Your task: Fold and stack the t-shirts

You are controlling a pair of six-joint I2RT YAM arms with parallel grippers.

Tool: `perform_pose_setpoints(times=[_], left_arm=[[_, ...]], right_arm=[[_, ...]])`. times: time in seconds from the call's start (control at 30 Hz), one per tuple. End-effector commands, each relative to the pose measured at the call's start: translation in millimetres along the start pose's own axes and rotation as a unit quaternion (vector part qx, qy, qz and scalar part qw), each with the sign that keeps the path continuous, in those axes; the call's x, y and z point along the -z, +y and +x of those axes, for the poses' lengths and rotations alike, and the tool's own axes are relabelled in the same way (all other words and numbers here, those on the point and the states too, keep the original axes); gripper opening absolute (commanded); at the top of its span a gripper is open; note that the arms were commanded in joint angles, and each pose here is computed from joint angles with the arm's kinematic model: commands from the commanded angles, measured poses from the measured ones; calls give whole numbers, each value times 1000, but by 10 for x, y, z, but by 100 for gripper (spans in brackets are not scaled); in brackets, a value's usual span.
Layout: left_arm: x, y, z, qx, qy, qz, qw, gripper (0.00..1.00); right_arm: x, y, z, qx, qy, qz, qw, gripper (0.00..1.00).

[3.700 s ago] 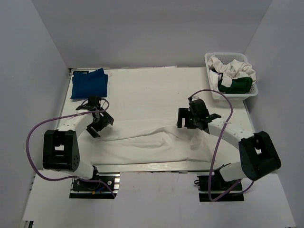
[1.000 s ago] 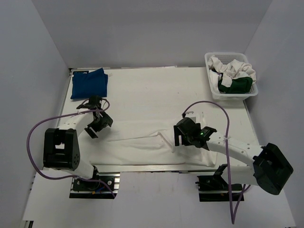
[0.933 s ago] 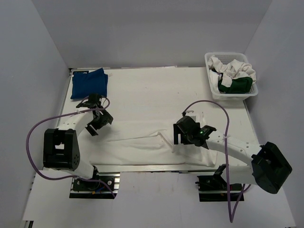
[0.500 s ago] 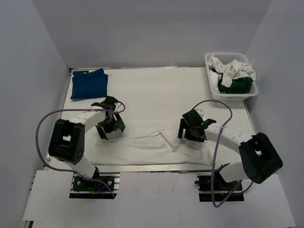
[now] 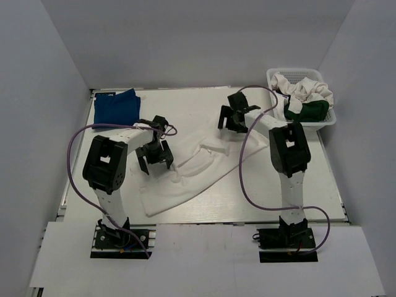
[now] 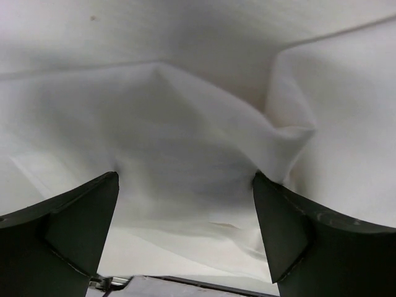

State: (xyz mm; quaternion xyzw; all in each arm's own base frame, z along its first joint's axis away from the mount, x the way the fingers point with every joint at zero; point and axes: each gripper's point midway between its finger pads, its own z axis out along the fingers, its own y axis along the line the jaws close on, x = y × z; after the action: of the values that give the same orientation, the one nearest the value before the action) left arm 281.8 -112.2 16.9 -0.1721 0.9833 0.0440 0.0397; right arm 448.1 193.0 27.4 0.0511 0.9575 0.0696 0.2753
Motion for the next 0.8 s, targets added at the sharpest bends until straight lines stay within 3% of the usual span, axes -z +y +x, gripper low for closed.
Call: perform_pose_setpoints(times=[0.0, 0.13, 0.27, 0.33, 0.47, 0.5, 0.53, 0.6, 0.67, 0.77], left_arm=[[-37, -113, -67, -4, -6, 9, 1000, 100], [-111, -27, 225, 21, 29, -9, 999, 100], [-114, -7, 728, 60, 86, 19, 994, 100], [-30, -256, 907, 47, 87, 86, 991, 100], [-125, -198, 1393, 27, 134, 90, 986, 100], [-140, -302, 1466, 11, 141, 104, 985, 100], [-131, -397, 1503, -6, 148, 121, 981, 100], [-143, -569, 1558, -35, 144, 127, 981, 100], [11, -459, 1410, -51, 112, 56, 991, 100], [237, -411, 1291, -76, 65, 44, 994, 100]], right_arm=[[-288, 336, -265, 35, 4, -70, 997, 90], [-394, 666, -574, 70, -15, -125, 990, 90], [-636, 870, -408, 72, 22, -184, 980, 90], [-690, 978, -470, 82, 14, -198, 977, 90], [-732, 1277, -580, 58, 3, -265, 962, 90], [-889, 1239, -500, 36, 26, -278, 960, 90], [-826, 1362, -674, 34, 7, -296, 954, 90], [-798, 1536, -758, 21, 4, -328, 944, 90], [-585, 1661, -1019, 48, -42, -353, 934, 90], [-315, 1560, -1311, 70, -98, -317, 941, 90]])
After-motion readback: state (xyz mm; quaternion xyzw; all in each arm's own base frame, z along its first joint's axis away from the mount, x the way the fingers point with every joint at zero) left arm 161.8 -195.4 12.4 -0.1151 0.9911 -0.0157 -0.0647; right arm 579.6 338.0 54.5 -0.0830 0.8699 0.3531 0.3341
